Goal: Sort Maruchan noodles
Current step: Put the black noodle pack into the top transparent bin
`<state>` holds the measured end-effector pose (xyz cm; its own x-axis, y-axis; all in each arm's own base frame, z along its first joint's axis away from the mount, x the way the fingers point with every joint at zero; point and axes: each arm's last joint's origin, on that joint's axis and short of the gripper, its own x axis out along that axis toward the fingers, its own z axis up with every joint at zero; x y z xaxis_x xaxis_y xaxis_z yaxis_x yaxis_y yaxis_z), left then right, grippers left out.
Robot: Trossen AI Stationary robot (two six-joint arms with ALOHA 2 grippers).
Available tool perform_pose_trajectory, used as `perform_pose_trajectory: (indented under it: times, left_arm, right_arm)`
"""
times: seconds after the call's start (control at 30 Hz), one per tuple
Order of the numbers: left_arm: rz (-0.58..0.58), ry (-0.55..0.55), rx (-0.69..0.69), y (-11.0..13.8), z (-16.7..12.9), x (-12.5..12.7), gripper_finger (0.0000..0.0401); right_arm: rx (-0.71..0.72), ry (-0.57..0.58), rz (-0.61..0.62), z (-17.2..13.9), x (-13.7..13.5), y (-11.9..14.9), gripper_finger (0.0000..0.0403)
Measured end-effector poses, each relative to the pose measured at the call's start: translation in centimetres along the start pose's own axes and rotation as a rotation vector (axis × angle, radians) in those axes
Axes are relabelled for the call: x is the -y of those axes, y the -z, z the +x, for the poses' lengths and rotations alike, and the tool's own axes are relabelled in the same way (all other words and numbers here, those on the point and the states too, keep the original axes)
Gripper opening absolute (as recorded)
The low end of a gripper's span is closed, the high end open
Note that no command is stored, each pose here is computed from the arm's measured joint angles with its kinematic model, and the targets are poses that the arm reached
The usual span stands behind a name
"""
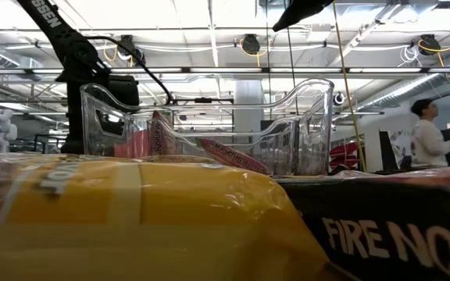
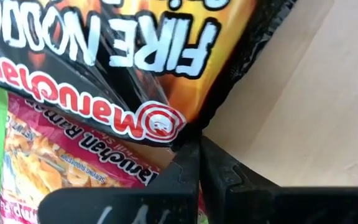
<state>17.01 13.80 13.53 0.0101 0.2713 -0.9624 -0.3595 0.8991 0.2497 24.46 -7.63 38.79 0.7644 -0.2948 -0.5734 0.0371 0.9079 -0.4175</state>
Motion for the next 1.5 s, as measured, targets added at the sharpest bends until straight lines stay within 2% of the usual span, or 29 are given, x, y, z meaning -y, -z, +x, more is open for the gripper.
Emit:
perform_pose_trajectory:
  times: [0.33, 0.6, 0.97, 1.3, 1.5]
  left_arm:
    - [-0.013, 0.069, -0.100, -0.1, -1.6, -0.3, 0.0002]
    - [-0.013, 0.109, -0.092, -1.4, -3.6, -1.0, 0.0001]
    - [0.000, 0.084, -0.087, -3.2, -7.6, -2.6, 0.0001]
    - [0.036, -0.001, -0.104, -4.2, -12.0, -4.1, 0.0001]
    - [0.031, -0.031, -0.086, -4.6, -13.6, -4.7, 0.0001]
  right_arm:
    - [0.000, 0.000, -0.001, 0.0, 0.0, 0.0, 0.0036]
    - [0.001, 0.000, 0.006, 0.0, 0.0, 0.0, 0.0036]
    - [0.004, -0.007, 0.009, 0.0, 0.0, 0.0, 0.0036]
    - [0.005, -0.007, 0.009, 0.0, 0.0, 0.0, 0.0036]
    - [0.004, -0.008, 0.043, 0.8, -0.3, 0.4, 0.0036]
